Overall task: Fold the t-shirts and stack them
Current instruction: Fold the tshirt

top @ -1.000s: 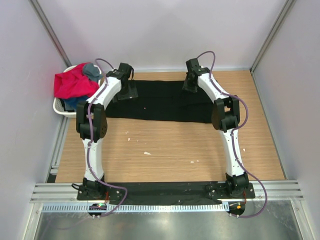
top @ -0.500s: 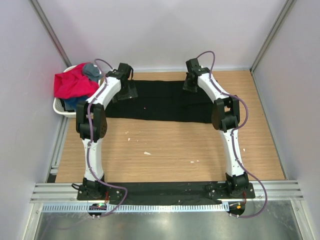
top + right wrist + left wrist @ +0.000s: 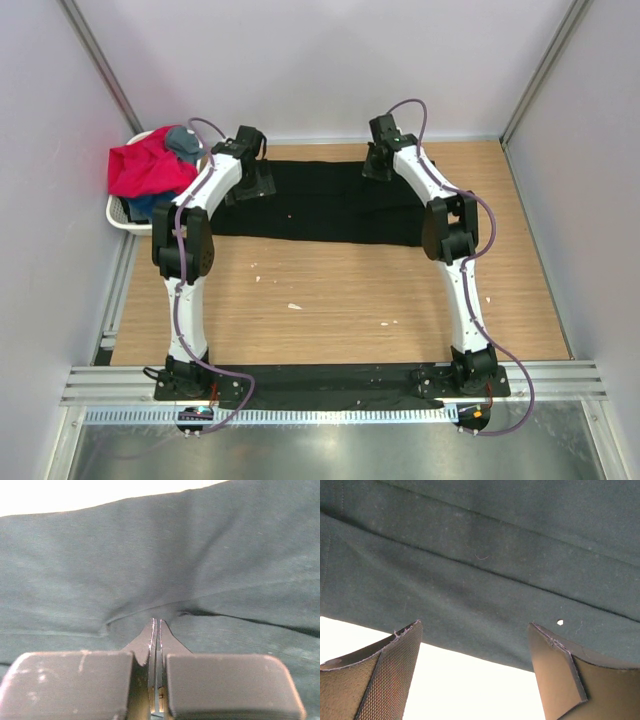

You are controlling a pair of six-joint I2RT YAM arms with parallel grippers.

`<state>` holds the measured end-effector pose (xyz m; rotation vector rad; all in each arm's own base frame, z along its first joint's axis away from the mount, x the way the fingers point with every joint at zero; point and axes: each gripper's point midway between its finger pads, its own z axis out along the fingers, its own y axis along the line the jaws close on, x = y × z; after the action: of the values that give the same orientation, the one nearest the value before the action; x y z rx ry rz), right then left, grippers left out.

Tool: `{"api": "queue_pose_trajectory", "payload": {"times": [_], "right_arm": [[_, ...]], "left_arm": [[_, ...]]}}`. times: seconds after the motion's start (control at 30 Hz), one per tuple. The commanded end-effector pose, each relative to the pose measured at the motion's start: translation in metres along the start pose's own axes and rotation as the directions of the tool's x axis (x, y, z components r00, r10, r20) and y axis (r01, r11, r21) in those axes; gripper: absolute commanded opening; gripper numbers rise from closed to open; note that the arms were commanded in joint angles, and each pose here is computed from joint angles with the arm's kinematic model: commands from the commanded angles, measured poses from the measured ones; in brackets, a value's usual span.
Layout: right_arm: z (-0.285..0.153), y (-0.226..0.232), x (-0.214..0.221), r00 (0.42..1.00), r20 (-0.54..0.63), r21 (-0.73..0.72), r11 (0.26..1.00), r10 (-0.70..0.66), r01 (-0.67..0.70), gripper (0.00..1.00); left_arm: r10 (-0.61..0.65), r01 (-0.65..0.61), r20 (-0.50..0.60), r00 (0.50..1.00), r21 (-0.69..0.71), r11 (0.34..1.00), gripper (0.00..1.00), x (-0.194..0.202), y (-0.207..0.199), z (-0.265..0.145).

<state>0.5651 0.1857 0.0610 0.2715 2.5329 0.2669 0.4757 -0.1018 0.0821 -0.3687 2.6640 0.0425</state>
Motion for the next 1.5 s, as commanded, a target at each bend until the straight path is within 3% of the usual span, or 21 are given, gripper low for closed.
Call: {"api": "queue_pose_trajectory", "payload": {"times": [0.0, 0.1, 0.23, 0.6, 1.3, 1.37, 1.47], "right_arm": [[-0.054, 0.044, -0.05, 0.987, 0.161, -0.119, 0.992, -0.024, 0.043, 0.01], [-0.05, 0.034, -0.044, 0.989, 0.147, -0.074, 0.997, -0.019, 0.03, 0.01], [-0.047, 0.013, -0.034, 0.993, 0.119, 0.032, 0.999, -0.004, 0.0, 0.35], [-0.033, -0.008, -0.021, 0.996, 0.093, 0.136, 0.991, 0.0, -0.013, 0.33], [-0.003, -0.01, -0.01, 0.998, 0.063, 0.131, 0.991, -0.01, 0.001, 0.32], [-0.008, -0.01, -0.012, 0.998, 0.068, 0.136, 0.991, -0.017, 0.008, 0.38], [-0.019, -0.009, -0.02, 0.996, 0.089, 0.138, 0.99, -0.018, 0.006, 0.61]], "left_arm": [[-0.03, 0.028, 0.058, 0.998, 0.041, 0.999, 0.86, -0.017, -0.004, -0.018], [-0.027, 0.024, 0.058, 0.998, 0.042, 0.999, 0.86, -0.017, -0.004, -0.018], [-0.028, 0.026, 0.052, 0.998, 0.037, 0.999, 0.86, -0.016, -0.002, -0.017], [-0.018, 0.017, 0.041, 0.999, 0.041, 0.999, 0.86, -0.016, -0.002, -0.014], [-0.01, 0.008, 0.041, 0.999, 0.034, 0.999, 0.86, -0.018, 0.0, -0.014], [0.005, -0.006, 0.039, 0.999, 0.022, 1.0, 0.86, -0.019, 0.0, -0.005], [0.008, -0.009, 0.026, 1.0, 0.01, 1.0, 0.86, -0.025, 0.0, 0.013]]}}
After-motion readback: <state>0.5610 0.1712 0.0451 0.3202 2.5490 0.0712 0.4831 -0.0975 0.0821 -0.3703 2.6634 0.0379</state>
